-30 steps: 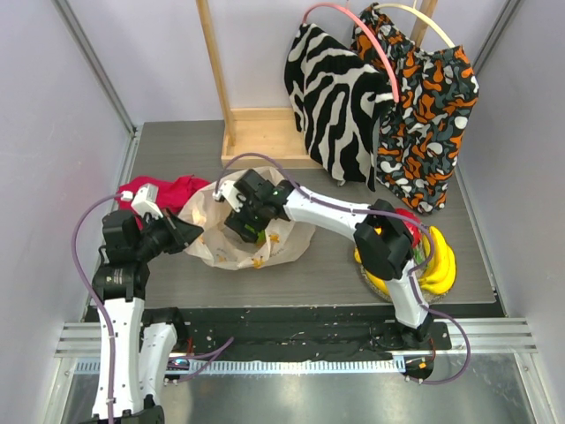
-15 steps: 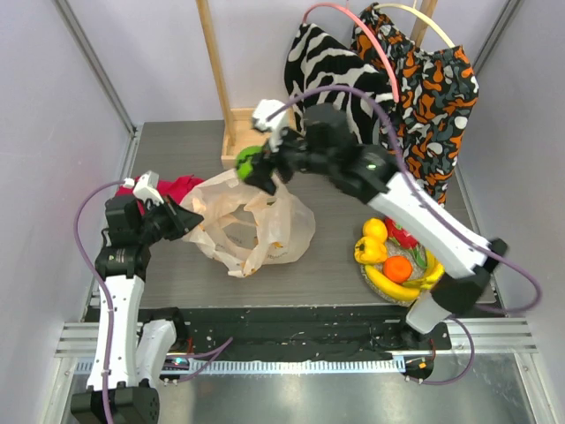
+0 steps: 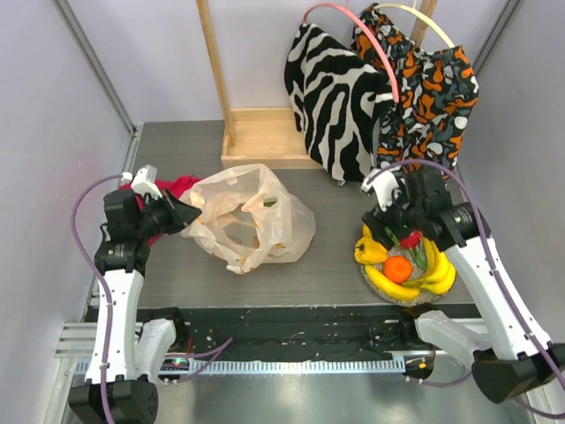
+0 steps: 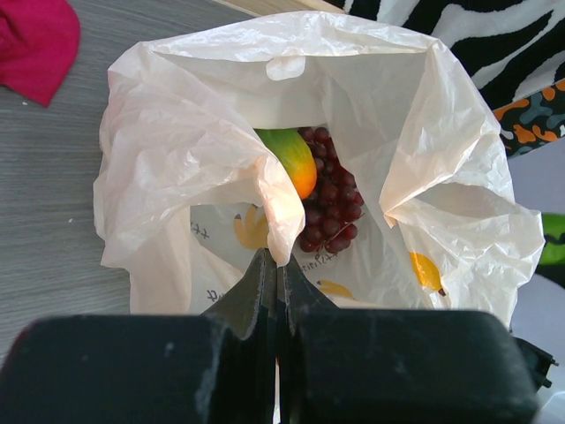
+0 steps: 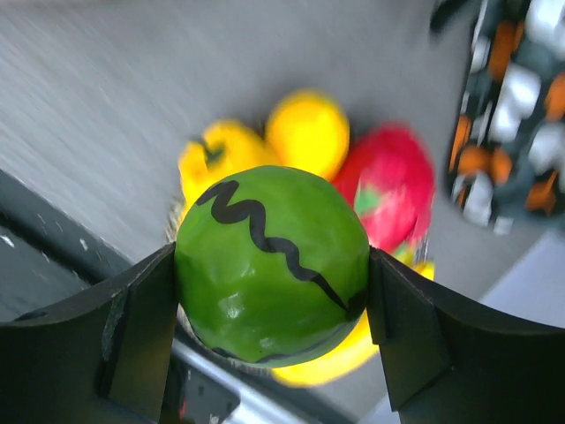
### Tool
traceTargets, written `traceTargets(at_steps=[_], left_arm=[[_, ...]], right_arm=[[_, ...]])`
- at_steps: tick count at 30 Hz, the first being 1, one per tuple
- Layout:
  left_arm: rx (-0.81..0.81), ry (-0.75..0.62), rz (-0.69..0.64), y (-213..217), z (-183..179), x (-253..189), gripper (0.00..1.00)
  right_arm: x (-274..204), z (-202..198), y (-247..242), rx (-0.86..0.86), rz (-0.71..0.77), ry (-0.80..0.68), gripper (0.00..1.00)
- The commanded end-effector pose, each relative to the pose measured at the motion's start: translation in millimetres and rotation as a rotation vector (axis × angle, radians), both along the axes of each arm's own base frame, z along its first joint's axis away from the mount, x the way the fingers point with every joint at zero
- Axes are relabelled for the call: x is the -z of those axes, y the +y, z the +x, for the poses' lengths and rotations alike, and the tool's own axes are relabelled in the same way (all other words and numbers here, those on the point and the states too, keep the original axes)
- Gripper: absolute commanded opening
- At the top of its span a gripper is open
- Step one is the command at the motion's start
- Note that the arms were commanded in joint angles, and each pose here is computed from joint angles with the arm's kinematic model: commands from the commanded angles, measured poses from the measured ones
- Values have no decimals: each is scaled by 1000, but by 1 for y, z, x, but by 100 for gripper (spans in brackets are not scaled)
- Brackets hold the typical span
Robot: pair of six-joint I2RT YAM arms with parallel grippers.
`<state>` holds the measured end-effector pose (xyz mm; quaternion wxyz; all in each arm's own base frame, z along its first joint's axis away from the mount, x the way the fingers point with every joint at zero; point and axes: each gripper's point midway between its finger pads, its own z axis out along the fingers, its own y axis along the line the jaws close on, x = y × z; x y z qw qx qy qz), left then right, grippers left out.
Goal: Take the fake fruits out of the plastic bag
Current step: Place the fake fruit on the plate.
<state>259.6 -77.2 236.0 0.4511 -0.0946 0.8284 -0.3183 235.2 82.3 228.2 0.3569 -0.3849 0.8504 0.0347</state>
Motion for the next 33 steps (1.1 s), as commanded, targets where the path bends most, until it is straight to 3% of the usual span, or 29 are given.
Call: traceTargets(at_steps=[1,7,15,18,19,21,23,25,26,29,33], left_arm=[[2,-93,18,2,10,-27,0],[2,-94,14,2,12,-27,0],[-3,-106,5,1,9,-28,0],[-3,-110,4,1,8,-29,0],[-2,-110,4,0,8,-29,0],[3,-108,0,-1,8,-29,0],[13,-111,-1,-2,8,-31,0],[23,-108,-2,-3,6,-31,0],[42,-101,-8,-6,3,-29,0],[73,-82,-18,-11,-5,-28,0],[118,-68,-33,-18,-18,-25,0]], right_arm=[[38,-35,-56,79,-193,89,26],[66,-58,-91,115,-319,176,25],[89,-49,-128,166,-433,249,27],[98,-43,-139,186,-440,266,42],[97,-37,-139,181,-440,245,57],[93,-30,-134,170,-409,222,68],[75,-23,-122,141,-346,194,85],[44,-19,-91,43,-206,172,88],[30,-19,-81,-16,-171,157,98],[-28,-18,-36,-152,21,85,100],[-85,-11,49,-298,152,-24,100]])
